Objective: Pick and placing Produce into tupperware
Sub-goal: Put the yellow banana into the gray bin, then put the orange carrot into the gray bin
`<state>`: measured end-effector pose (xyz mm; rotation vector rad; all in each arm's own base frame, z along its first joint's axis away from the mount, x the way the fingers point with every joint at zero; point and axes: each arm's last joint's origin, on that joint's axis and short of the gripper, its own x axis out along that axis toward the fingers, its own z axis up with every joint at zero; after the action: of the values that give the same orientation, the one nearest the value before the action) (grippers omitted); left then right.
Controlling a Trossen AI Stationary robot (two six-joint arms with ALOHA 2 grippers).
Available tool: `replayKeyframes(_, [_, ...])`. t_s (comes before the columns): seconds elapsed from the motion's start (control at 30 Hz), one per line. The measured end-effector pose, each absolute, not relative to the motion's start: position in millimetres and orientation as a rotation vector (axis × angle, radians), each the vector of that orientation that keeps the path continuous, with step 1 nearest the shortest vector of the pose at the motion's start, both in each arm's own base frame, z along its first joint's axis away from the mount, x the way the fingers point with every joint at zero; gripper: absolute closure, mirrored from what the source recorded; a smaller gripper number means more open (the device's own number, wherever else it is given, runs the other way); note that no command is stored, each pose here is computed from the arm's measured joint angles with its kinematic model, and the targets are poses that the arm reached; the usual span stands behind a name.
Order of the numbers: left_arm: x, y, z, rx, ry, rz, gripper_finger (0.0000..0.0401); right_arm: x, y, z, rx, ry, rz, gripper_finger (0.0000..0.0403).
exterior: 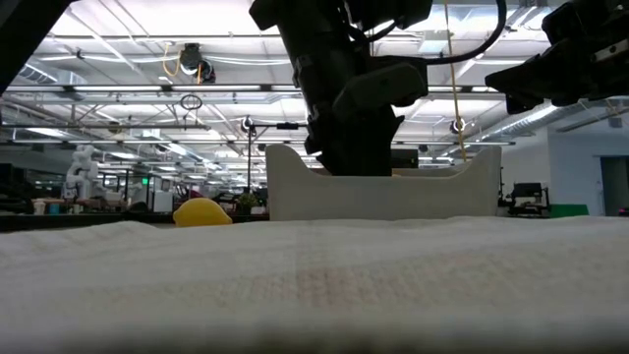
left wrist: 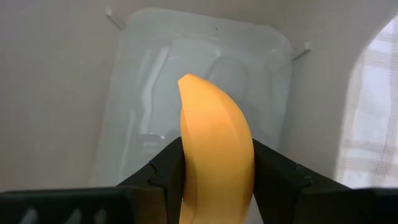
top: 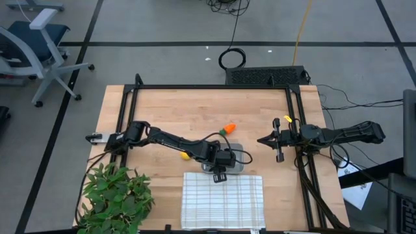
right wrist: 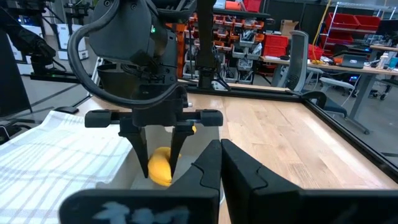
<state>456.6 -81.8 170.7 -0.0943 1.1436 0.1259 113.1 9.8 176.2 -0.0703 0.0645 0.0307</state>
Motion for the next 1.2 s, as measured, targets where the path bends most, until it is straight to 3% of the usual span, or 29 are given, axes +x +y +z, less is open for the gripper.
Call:
replayKeyframes(0.67, [456.6,-81.7,170.8,-0.096,1.142,0.134,0.0249,113.1,9.8,176.2,-0.070,0.064,0.031,0.0403])
replayKeyframes(1.0, [456.4,-83.1,170.6,-0.114,1.153,0.090,0.0182,113.1,9.8,176.2,-0.070,0.065,0.031,0.0403])
replayKeyframes(1.2, [456.5,-82.7,170.7,-0.096,1.153,0.079,0.0167,113.1,9.8,176.2,-0.070,0.065,0.031,0.0403])
